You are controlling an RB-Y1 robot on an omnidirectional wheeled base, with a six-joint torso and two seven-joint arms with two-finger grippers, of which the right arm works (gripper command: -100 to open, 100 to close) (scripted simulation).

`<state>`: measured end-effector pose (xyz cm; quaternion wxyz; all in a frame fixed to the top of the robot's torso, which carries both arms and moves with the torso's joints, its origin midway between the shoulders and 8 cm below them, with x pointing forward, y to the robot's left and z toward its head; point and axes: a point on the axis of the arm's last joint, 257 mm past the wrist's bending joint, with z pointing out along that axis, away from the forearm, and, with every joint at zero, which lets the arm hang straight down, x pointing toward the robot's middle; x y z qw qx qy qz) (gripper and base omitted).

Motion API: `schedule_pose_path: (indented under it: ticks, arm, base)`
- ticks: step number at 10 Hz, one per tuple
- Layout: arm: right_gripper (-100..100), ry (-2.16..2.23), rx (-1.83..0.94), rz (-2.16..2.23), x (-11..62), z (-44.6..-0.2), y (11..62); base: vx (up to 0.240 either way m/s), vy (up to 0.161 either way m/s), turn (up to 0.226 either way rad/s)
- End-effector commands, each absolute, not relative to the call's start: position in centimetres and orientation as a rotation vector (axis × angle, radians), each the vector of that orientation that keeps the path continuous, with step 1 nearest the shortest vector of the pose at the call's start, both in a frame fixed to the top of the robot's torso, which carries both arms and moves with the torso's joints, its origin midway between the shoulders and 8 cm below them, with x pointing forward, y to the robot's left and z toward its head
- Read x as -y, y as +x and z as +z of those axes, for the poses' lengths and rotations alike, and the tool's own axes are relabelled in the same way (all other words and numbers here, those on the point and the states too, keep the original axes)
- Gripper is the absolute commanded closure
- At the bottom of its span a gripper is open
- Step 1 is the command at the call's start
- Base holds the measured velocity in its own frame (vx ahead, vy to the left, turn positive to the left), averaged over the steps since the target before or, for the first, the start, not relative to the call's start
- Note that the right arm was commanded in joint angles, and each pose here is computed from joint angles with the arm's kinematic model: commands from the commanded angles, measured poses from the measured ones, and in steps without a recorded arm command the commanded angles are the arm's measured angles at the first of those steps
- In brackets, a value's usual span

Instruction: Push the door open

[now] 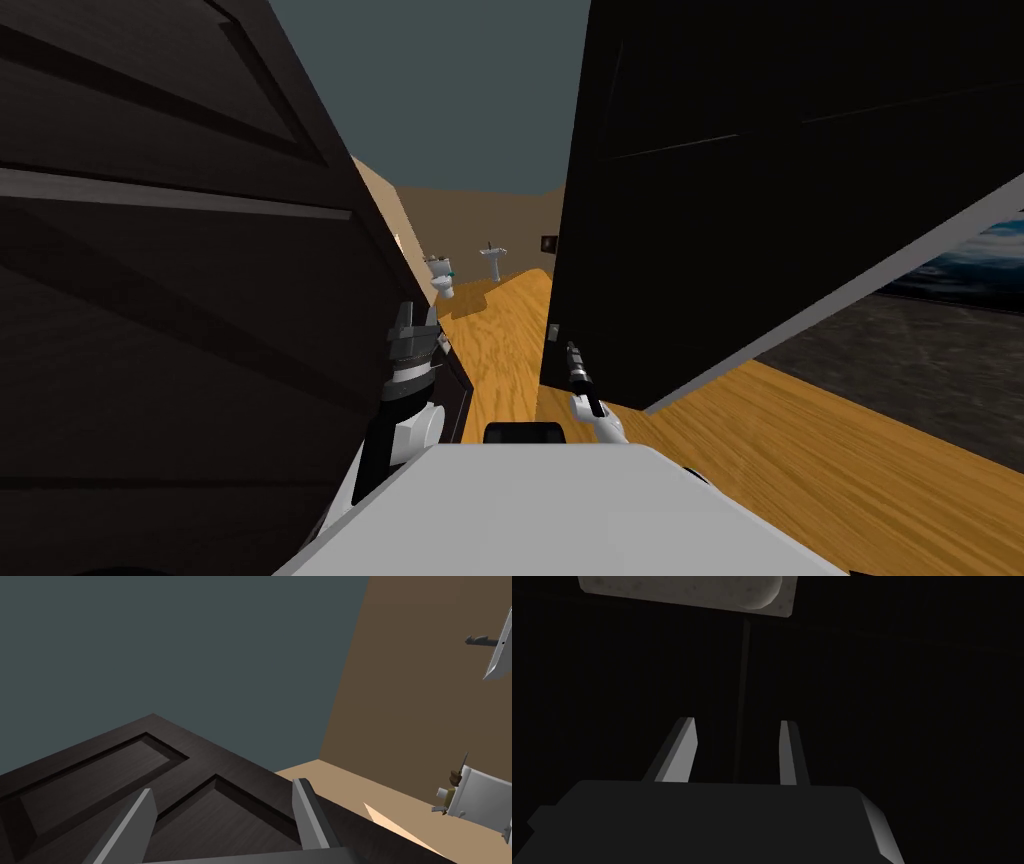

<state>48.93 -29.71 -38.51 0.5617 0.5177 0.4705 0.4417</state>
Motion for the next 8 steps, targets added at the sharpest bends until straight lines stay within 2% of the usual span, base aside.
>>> schedule_pose_path:
  ticks: [1, 4, 6, 8]
  arm:
    - [-100, 1.239, -1.105, 1.057, 27.6, -38.8, 49.0]
    - [-100, 1.253, -1.092, 1.082, 25.7, -38.6, 49.2]
    - [-100, 1.278, -1.095, 1.095, 24.2, -39.1, 49.0]
    - [-100, 1.251, -1.100, 1.064, 26.6, -38.9, 49.1]
  base:
    - [-0.246, 0.054, -0.144]
    - [-0.136, 0.052, -0.039]
    - [-0.020, 0.050, -0.010]
    - [0.044, 0.007, -0.001]
